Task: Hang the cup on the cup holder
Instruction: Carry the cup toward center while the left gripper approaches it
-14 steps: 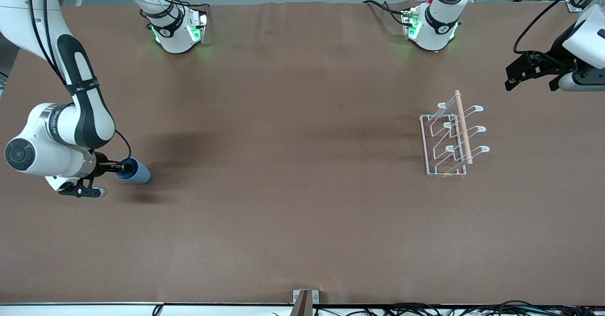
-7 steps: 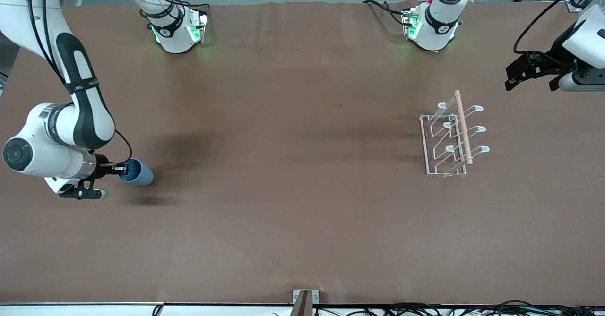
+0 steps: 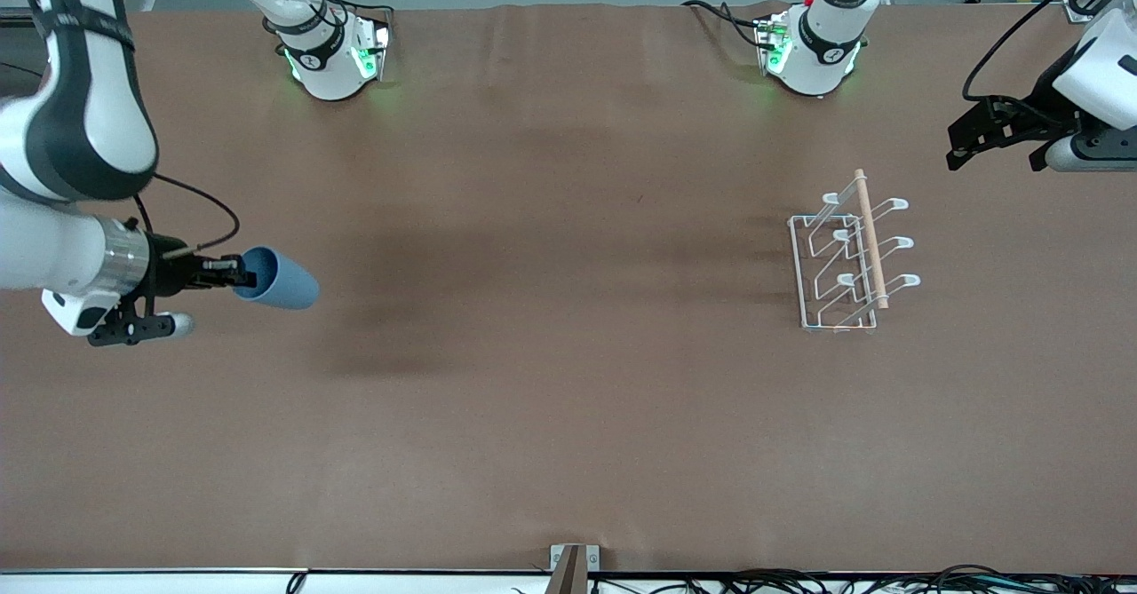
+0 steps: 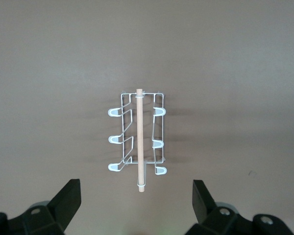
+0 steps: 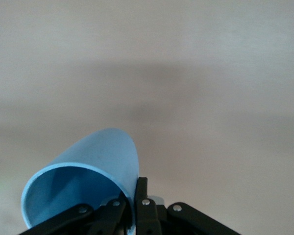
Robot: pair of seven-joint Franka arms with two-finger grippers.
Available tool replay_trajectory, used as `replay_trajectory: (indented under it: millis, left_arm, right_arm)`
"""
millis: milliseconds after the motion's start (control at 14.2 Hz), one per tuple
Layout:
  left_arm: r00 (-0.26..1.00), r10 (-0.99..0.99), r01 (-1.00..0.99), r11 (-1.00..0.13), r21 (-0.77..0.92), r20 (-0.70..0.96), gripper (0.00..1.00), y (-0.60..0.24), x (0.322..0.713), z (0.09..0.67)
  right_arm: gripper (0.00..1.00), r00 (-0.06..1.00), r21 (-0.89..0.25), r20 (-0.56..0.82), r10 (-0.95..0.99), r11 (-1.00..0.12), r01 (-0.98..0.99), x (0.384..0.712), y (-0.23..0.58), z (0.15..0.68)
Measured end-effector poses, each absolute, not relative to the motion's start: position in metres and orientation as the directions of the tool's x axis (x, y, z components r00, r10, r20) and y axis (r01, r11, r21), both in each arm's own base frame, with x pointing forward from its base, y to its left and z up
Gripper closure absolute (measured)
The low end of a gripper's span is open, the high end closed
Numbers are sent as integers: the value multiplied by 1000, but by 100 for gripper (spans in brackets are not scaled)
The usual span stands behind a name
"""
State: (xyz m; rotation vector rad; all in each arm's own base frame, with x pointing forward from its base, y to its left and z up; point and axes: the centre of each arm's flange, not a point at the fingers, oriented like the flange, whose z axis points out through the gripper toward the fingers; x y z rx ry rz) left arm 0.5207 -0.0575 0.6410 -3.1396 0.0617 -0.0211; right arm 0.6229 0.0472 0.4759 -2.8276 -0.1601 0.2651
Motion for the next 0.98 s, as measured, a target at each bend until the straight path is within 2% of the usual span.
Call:
replay_trajectory:
  millis: [140,281,421,773,983]
  left_arm:
    - [997,-74,-74,-997,-3,7,0,-76,520,638]
    - [992,-127,-127,-992,-3,-7,0,-105,520,630]
    - [982,-190,-190,-982,-3,-18,0,-139,518,621]
    - [939,-342,-342,-940,0,-30,0,-224,498,609]
    - [914,-406,-406,-914,8,-10,0,-259,489,614]
  right_arm:
    - [95,974,-436,-138,182,-894,105,621,85,498]
    - [95,970,-600,-100,224,-791,121,620,120,507]
    - [95,963,-717,-63,262,-683,139,617,154,514]
    - [95,956,-881,-18,293,-457,123,602,244,533]
    - [94,951,-912,-26,307,-398,103,597,264,535]
